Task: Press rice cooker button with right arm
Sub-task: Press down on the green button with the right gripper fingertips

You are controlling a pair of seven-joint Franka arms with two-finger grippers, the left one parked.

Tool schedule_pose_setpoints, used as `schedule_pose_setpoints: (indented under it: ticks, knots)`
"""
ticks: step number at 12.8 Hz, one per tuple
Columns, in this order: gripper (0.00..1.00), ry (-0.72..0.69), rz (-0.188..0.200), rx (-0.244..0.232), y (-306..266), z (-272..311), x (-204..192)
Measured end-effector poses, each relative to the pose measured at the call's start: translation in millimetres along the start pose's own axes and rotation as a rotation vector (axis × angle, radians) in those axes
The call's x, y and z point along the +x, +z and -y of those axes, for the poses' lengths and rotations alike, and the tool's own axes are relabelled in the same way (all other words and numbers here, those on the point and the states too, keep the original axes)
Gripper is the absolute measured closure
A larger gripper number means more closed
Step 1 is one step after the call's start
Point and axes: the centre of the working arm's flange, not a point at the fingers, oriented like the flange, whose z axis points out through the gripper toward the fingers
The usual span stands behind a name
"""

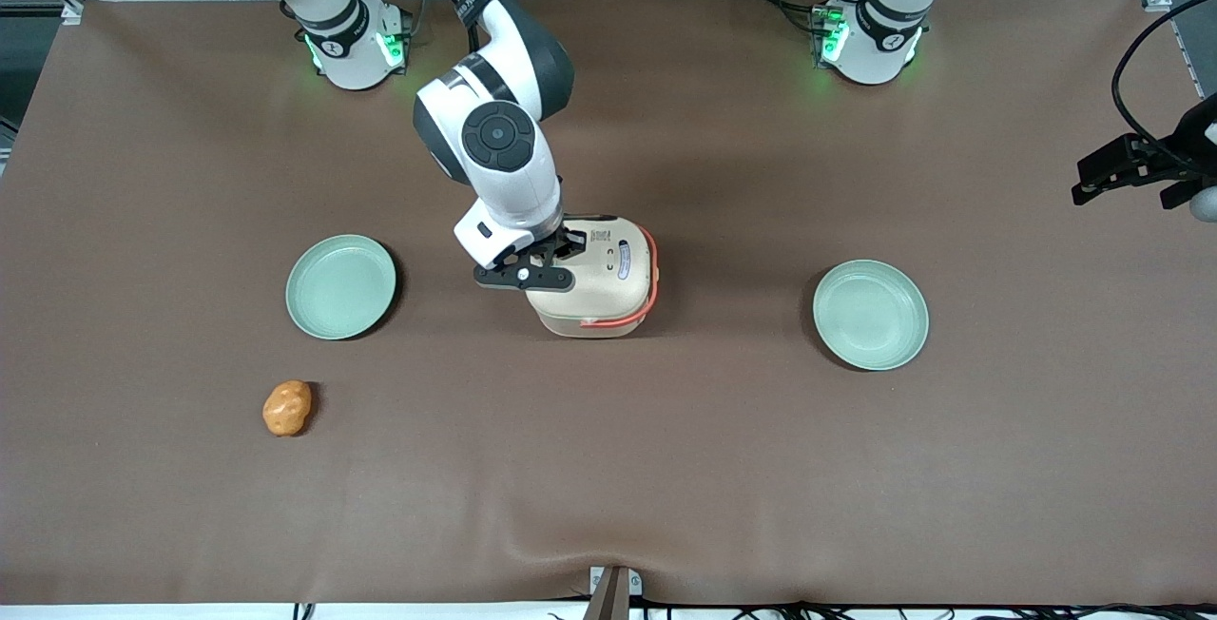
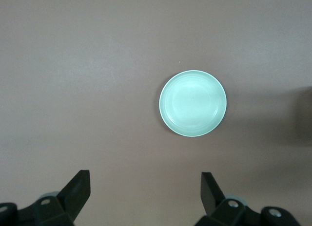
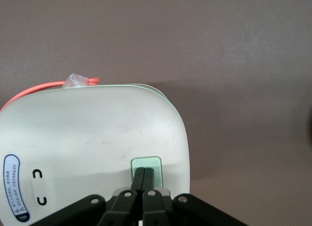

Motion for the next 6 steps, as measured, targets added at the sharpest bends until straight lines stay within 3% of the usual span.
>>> schedule_pose_setpoints:
  ticks: [6]
  knots:
    - [0.99,0.022,-0.003,0.002,5.2,1.4,0.0]
